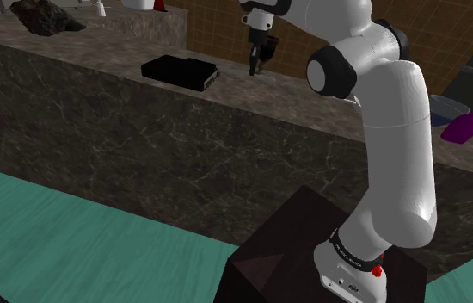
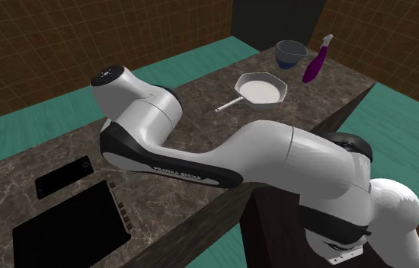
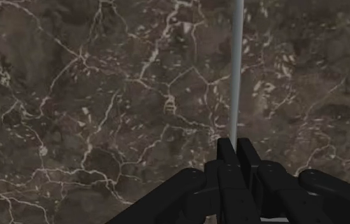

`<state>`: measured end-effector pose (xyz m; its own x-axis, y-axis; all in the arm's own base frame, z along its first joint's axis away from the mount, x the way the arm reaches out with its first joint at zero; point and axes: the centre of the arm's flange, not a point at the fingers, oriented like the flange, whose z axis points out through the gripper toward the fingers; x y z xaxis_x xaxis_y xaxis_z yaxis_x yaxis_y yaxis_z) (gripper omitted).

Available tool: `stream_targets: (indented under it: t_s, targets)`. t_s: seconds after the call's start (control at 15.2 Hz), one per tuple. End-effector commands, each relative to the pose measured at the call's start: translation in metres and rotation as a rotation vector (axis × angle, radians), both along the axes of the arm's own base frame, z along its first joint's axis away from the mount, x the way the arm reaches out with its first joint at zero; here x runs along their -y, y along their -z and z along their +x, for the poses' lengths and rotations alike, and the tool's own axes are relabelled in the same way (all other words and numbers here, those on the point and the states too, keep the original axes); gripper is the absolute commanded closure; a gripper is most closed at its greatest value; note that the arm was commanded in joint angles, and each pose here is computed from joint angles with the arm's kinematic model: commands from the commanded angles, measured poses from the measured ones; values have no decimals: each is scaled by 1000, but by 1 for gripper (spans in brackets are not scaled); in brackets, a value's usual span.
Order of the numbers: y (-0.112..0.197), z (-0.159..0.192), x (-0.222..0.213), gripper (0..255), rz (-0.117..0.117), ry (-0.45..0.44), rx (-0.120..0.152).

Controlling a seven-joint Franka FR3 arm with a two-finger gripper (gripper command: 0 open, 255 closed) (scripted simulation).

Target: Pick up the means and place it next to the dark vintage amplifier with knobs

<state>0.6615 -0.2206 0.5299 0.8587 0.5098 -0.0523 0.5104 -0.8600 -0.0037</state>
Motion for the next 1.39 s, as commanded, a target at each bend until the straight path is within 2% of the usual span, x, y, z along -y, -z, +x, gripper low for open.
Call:
stream_targets:
  t_s: [0.0, 0.4, 0.92, 0.99, 1.32]
  targets:
    - [10, 2, 0, 255, 0, 0, 1]
    - [42, 2, 0, 255, 0, 0, 1]
    - [43, 2, 0, 255, 0, 0, 1]
    - [43, 2, 0, 0, 0, 0, 1]
    - [43, 2, 0, 0, 0, 0, 1]
